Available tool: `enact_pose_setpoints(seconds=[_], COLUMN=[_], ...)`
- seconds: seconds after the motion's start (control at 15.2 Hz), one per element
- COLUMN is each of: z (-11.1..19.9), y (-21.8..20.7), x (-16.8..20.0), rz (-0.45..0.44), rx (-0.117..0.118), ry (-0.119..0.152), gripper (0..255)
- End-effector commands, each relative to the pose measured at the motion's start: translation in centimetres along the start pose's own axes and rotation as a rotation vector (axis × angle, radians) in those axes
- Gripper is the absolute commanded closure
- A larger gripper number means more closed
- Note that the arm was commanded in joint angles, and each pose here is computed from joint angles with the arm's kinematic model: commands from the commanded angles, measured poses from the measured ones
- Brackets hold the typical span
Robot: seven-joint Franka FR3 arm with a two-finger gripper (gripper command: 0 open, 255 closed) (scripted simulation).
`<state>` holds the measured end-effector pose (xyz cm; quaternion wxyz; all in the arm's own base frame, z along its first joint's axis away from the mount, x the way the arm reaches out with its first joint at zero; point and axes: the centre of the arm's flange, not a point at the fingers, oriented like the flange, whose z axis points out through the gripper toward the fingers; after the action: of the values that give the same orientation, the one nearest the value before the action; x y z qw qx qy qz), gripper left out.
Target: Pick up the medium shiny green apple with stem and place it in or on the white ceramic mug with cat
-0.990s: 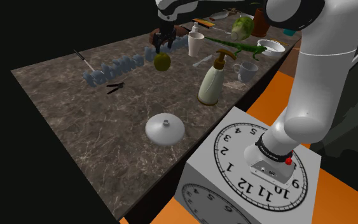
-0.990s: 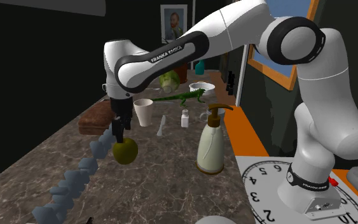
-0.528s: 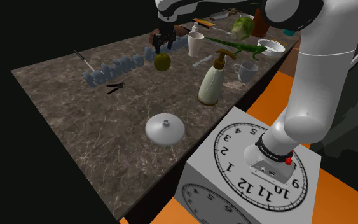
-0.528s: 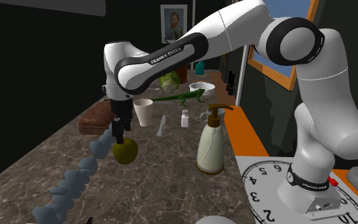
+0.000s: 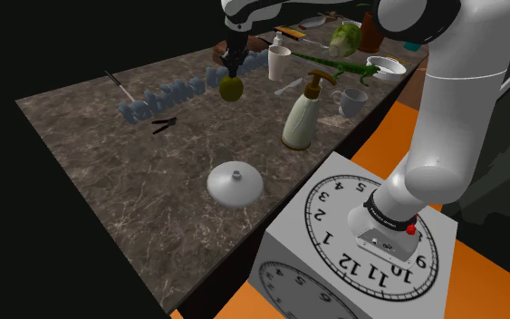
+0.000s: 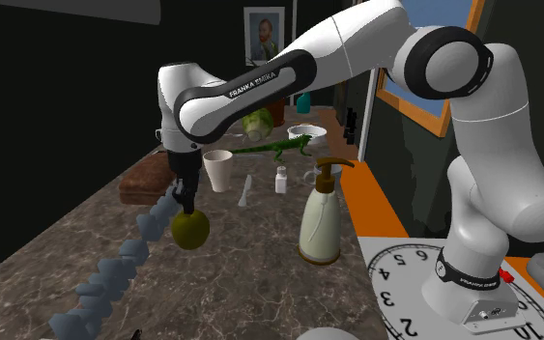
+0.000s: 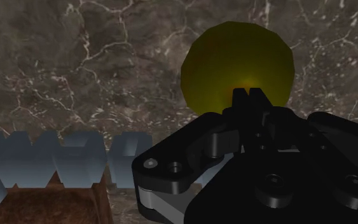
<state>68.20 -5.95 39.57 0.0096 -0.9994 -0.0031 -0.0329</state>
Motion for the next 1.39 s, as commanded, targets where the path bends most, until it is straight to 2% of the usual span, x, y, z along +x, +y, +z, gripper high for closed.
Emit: enact_pose_setpoints(seconds=[0.0, 0.13, 1.32], z=[0.0, 0.0, -9.5], y=[0.0, 0.0, -0.2], x=[0.0, 0.0, 0.6], rz=[0.0, 0.0, 0.0], rx=[0.0, 0.0, 0.0], ry=[0.0, 0.0, 0.0], gripper=[255, 255, 255])
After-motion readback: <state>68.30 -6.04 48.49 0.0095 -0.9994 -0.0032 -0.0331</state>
